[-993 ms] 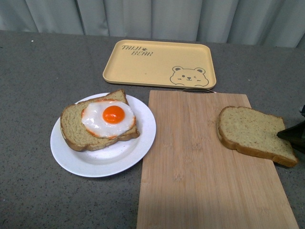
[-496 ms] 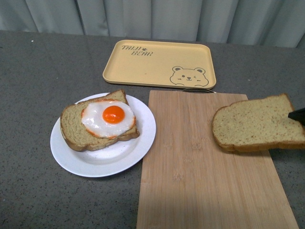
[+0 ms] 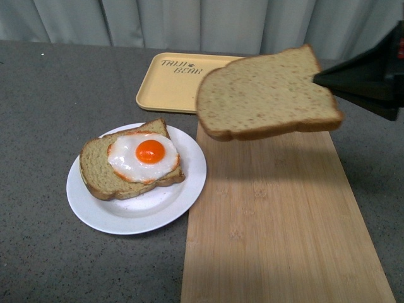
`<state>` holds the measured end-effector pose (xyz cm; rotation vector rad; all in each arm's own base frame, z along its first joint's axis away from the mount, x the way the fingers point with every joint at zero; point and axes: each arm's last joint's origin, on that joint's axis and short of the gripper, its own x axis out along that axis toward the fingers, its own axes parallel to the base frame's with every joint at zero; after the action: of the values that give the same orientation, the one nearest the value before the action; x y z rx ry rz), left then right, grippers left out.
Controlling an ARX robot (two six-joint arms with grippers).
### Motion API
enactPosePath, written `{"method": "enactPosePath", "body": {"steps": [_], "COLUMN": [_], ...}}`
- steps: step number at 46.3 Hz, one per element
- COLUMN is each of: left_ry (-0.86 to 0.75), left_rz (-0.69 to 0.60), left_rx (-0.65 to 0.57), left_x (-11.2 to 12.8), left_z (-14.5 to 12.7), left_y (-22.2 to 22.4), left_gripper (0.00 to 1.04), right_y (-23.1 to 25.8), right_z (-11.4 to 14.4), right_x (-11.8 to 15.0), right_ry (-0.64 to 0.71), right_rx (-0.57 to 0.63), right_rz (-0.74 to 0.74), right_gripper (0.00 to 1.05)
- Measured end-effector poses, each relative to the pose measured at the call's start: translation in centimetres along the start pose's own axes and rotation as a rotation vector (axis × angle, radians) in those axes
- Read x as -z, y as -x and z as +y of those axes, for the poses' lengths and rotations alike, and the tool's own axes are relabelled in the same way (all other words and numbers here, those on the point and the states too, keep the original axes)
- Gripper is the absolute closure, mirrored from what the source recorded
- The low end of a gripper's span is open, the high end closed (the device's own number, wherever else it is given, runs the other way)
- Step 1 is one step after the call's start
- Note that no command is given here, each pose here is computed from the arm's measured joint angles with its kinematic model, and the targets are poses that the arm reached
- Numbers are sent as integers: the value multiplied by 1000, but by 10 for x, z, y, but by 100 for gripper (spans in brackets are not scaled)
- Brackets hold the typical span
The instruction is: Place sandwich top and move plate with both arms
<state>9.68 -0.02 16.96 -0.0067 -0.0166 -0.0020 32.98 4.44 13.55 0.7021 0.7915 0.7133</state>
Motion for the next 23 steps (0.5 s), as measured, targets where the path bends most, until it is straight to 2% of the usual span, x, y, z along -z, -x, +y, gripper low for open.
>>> {"method": "enactPosePath", "body": {"steps": [11, 23], "left_ry": [0, 0], "left_rz": [0, 0], "left_rx": [0, 0], "left_x": [0, 0], "left_z": [0, 0], "left_y": [0, 0], "left_gripper": [7, 7], "right_y": [-89, -137], "right_z": [21, 14], "right_x": [14, 19], "right_ry": [19, 2], "right_rx": [-106, -119], "right_rz": [175, 267], "right_gripper": [104, 104]}}
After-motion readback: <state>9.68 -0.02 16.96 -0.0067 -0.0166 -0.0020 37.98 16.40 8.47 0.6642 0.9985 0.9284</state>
